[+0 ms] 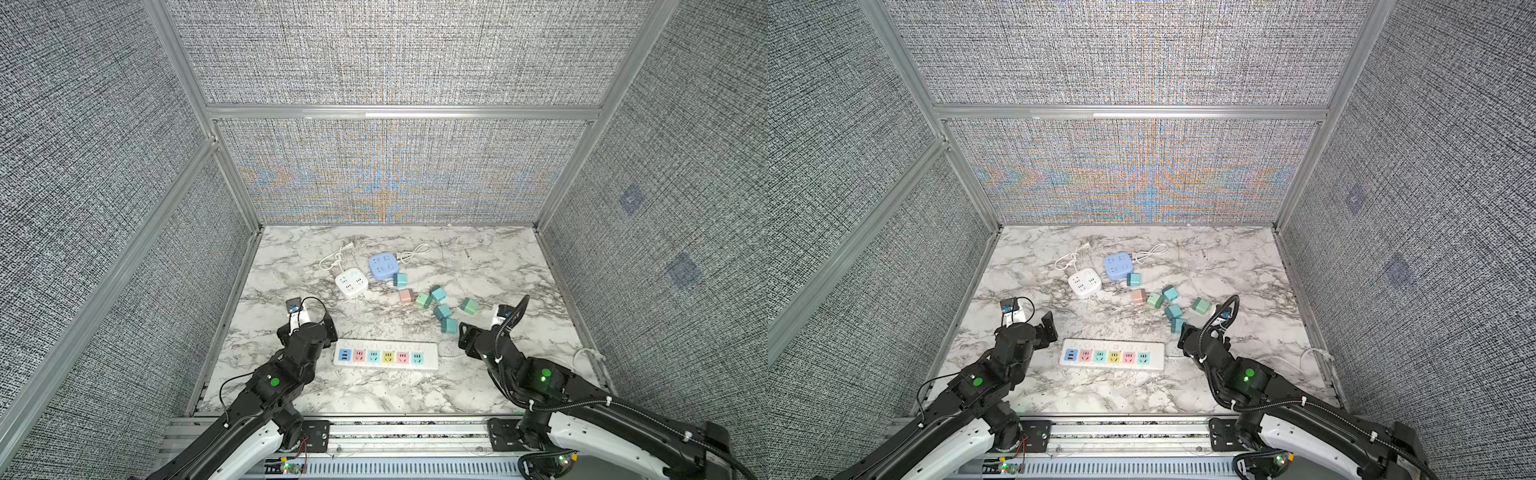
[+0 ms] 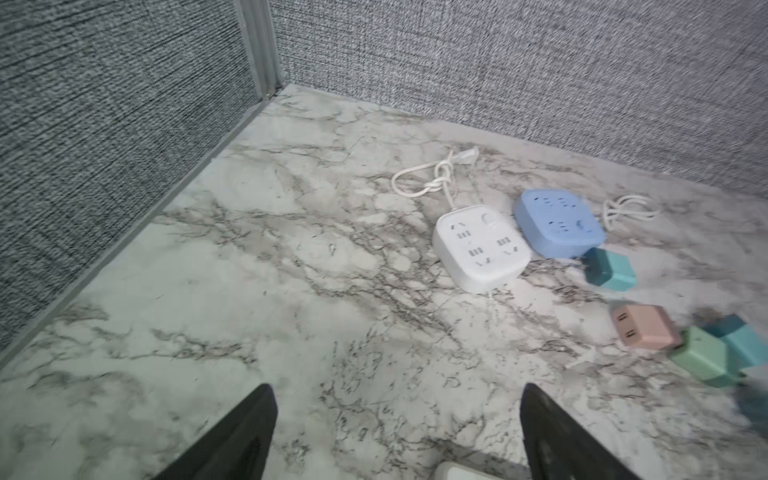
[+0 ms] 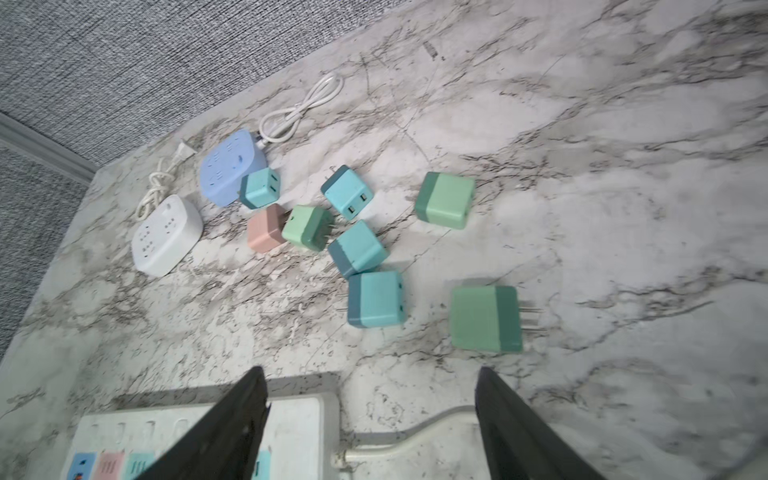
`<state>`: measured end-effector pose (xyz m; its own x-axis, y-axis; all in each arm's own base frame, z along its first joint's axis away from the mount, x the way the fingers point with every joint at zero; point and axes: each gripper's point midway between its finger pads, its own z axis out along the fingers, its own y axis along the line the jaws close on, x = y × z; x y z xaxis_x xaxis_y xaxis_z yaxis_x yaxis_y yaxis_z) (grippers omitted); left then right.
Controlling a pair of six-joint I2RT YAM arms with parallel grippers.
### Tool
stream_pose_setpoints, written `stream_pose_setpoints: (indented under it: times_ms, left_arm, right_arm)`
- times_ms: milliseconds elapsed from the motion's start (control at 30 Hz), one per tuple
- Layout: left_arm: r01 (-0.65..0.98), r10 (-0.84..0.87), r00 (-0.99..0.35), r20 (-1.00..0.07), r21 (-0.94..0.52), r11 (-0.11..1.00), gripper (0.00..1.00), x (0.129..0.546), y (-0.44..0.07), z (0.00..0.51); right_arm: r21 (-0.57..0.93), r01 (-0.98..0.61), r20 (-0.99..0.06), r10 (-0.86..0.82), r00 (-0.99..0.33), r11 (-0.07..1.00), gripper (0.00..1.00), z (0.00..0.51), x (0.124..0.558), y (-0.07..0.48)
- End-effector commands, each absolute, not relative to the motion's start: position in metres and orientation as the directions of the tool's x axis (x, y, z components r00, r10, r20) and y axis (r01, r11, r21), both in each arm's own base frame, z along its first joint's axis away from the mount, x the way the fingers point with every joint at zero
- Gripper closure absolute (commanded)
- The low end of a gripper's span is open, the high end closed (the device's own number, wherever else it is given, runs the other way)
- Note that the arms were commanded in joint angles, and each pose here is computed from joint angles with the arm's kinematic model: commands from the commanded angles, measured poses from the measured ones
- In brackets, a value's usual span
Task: Insert the plug
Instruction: 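Release the power strip and raise both grippers away from it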
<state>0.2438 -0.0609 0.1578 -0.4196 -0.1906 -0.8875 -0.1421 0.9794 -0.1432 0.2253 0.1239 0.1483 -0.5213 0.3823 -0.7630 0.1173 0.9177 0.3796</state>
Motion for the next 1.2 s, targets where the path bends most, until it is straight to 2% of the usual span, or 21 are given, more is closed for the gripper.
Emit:
stream_pose_setpoints:
  times_ms: [0, 233, 600, 833, 1167]
  left_arm:
    - [-0.22, -0.21, -0.366, -0.906, -0.136, 0.966, 0.02, 0.243, -0.044, 0.153]
    - [-0.19, -0.21, -0.369, -0.905, -0.148, 0.971, 0.02, 0.241, -0.048, 0.152]
    - [-0.176, -0.214, -0.361, -0.908, -0.159, 0.971, 0.02, 0.241, -0.049, 0.153]
    - [-0.173, -0.215, -0.361, -0.907, -0.161, 0.972, 0.03, 0.241, -0.05, 0.153]
    - [-0.169, -0.218, -0.356, -0.909, -0.166, 0.971, 0.03, 0.24, -0.05, 0.153]
  right_arm:
    - [0.311, 0.146, -0.765, 0.339, -0.547, 0.939, 0.2, 0.136, 0.223, 0.107]
    - [0.31, 0.212, -0.704, 0.373, -0.604, 0.927, 0.19, 0.109, 0.229, 0.09]
    - [0.377, 0.257, -0.595, 0.445, -0.669, 0.89, 0.19, 0.084, 0.238, 0.099]
    - [0.321, 0.287, -0.617, 0.429, -0.659, 0.903, 0.19, 0.08, 0.242, 0.087]
    - [0.315, 0.321, -0.638, 0.449, -0.625, 0.893, 0.13, 0.084, 0.277, 0.066]
